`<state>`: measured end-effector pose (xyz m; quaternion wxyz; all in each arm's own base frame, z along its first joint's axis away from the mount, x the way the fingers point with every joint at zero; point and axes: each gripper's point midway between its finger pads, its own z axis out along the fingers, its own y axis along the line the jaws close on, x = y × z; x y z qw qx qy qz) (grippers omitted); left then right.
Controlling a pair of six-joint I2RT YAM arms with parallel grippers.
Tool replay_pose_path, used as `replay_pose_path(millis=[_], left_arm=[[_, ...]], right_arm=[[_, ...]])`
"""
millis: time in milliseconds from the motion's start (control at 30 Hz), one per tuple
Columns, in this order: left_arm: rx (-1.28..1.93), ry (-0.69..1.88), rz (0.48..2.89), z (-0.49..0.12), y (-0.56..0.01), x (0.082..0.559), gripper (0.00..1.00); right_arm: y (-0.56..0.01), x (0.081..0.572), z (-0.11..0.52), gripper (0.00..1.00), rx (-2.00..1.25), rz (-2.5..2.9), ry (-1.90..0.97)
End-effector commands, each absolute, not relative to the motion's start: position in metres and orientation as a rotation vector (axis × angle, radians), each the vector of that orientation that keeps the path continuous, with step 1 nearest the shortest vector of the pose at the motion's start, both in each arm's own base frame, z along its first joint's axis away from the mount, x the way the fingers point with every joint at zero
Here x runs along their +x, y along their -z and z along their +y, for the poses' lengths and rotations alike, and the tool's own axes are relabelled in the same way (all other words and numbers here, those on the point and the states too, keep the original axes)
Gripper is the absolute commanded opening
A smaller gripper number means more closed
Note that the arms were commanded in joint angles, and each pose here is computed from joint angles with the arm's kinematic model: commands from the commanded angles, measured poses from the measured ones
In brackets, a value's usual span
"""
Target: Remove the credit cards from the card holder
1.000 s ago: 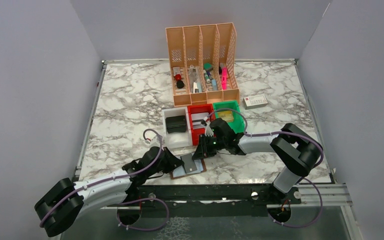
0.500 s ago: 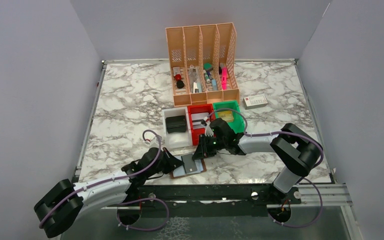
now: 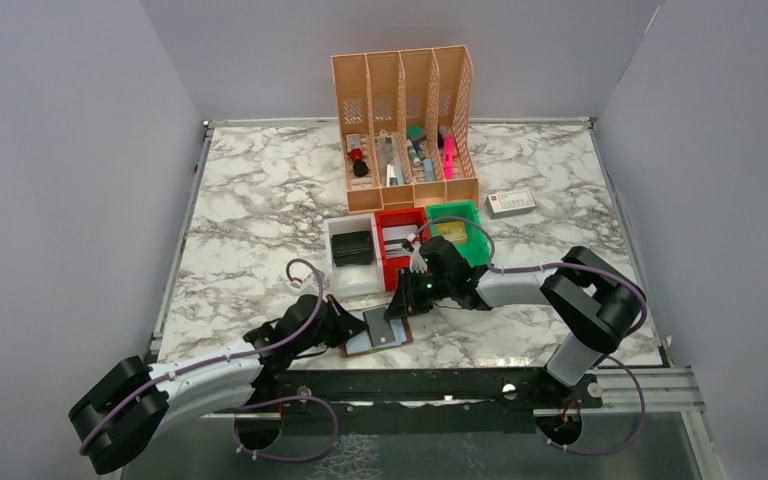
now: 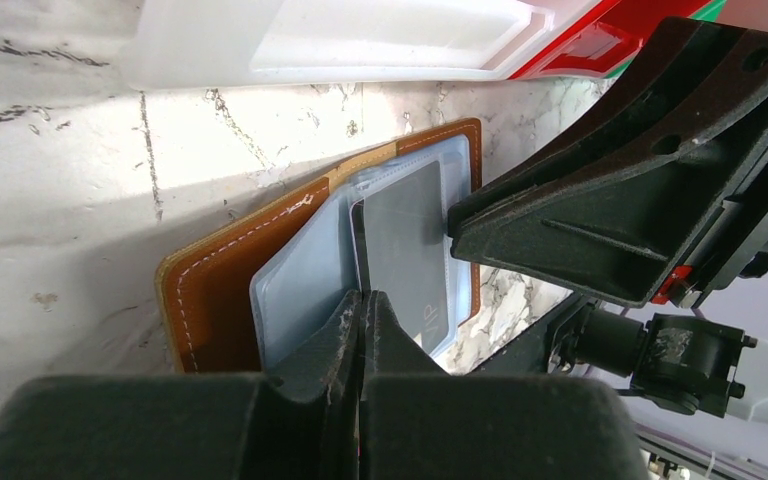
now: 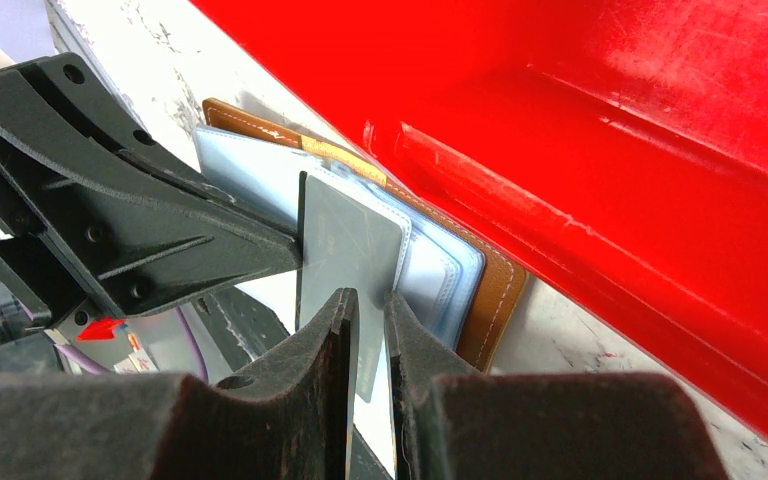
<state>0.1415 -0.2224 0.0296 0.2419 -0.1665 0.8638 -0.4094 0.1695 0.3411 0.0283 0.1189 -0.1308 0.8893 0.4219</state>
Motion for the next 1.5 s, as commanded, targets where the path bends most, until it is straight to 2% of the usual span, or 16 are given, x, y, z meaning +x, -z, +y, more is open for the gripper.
replay_pose_path(millis=[0,267,867,1200,1467], left_arm=[[-0.428,1.136,2.361,-0.225,-0.033,0.141,0.0],[-0.417,0.963,2.421,-0.205,-0.024,0.139,0.0],[-0.421,0.9,2.413,-0.192,-0.027,0.141,0.0],[-0.408,0.919,2.4,-0.197,-0.031,0.144,0.0],[-0.396,0.933,2.397,-0.199,-0.034,0.145,0.0]], right_arm=[[0.0,0.156,0.326,0.22,-0.379,2.716,-1.135],[0.001,0.159,0.324,0.22,-0.369,2.716,-1.102],[-0.015,0.163,0.327,0.22,-0.399,2.669,-1.119],[-0.073,0.169,0.345,0.31,-0.562,2.48,-1.214],[-0.053,0.15,0.362,0.34,-0.653,2.534,-1.227]])
